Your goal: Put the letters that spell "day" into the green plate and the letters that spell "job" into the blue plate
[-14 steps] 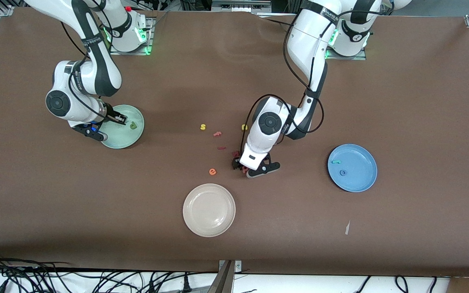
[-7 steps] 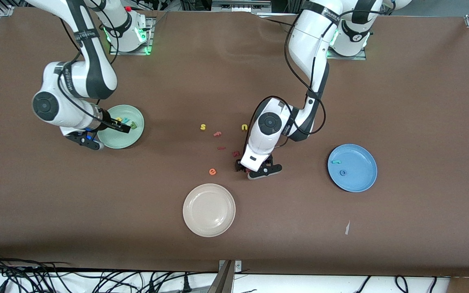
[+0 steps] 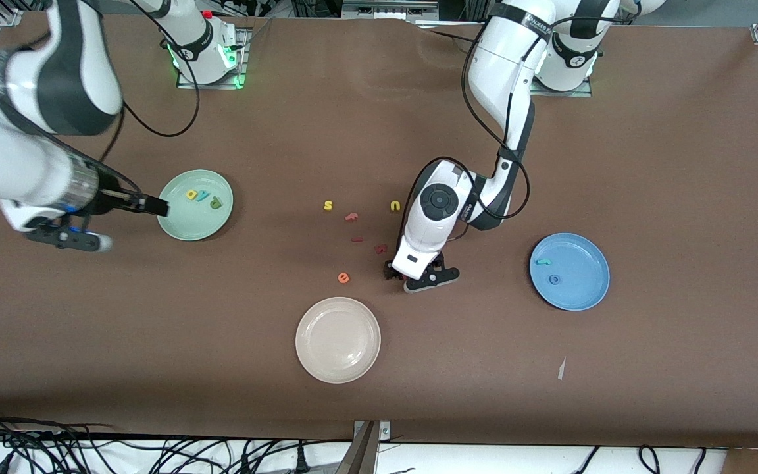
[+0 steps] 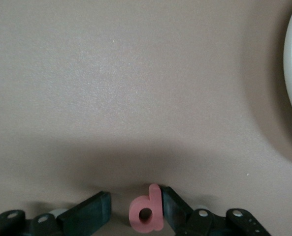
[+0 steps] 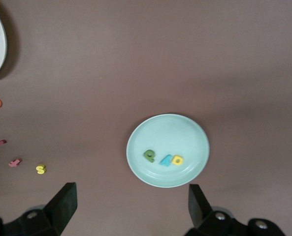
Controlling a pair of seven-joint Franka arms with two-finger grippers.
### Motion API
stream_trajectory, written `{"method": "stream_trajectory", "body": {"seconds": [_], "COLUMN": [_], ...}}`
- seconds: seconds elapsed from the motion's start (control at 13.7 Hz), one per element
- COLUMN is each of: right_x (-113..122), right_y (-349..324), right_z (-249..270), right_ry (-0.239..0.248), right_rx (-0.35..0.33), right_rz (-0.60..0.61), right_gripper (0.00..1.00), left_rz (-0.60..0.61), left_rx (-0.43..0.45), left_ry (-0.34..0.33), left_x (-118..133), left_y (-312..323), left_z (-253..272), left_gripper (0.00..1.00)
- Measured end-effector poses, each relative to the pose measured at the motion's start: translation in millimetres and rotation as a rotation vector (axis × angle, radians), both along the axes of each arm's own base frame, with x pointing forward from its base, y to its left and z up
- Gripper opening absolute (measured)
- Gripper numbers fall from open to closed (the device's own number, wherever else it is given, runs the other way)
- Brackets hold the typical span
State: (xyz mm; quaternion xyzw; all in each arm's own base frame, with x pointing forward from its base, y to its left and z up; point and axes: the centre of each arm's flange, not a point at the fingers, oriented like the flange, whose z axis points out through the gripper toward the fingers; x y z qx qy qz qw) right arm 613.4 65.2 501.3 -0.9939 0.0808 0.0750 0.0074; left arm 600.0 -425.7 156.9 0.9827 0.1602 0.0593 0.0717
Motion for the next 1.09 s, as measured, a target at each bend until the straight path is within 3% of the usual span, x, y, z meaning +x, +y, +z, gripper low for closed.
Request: {"method": "stream_trajectory", "body": {"seconds": [0.22,0.51,0.73,1.09], "right_x": [5.7,2.1,-3.0,-14.4], "right_y": [-17.9,-26.3,-22.1,-36.7], "right_z": [35.7,75.8,78.4,85.6], "right_ry": [-0.051,-0.065,-0.033,-0.04], "right_rx": [-0.029,-0.024,-0.01,0.025], "right_rz": [-0.007,0.004,0.054,0.055], "right_gripper": [1.0,1.0,1.0,1.0], "left_rz": [-0.002,-0.018,-0.021,-0.032], "left_rx": [-0.001,0.013,0.018,0.037], "left_ry": [0.001,0.018,0.026,0.072], "left_x": [0.0,-1.8,-1.8,6.4], "left_y": [-1.1,2.1,3.5,18.7], "left_z": [2.6,0.8,0.8,17.1], "left_gripper": [0.21,0.02,0.01,0.0]}}
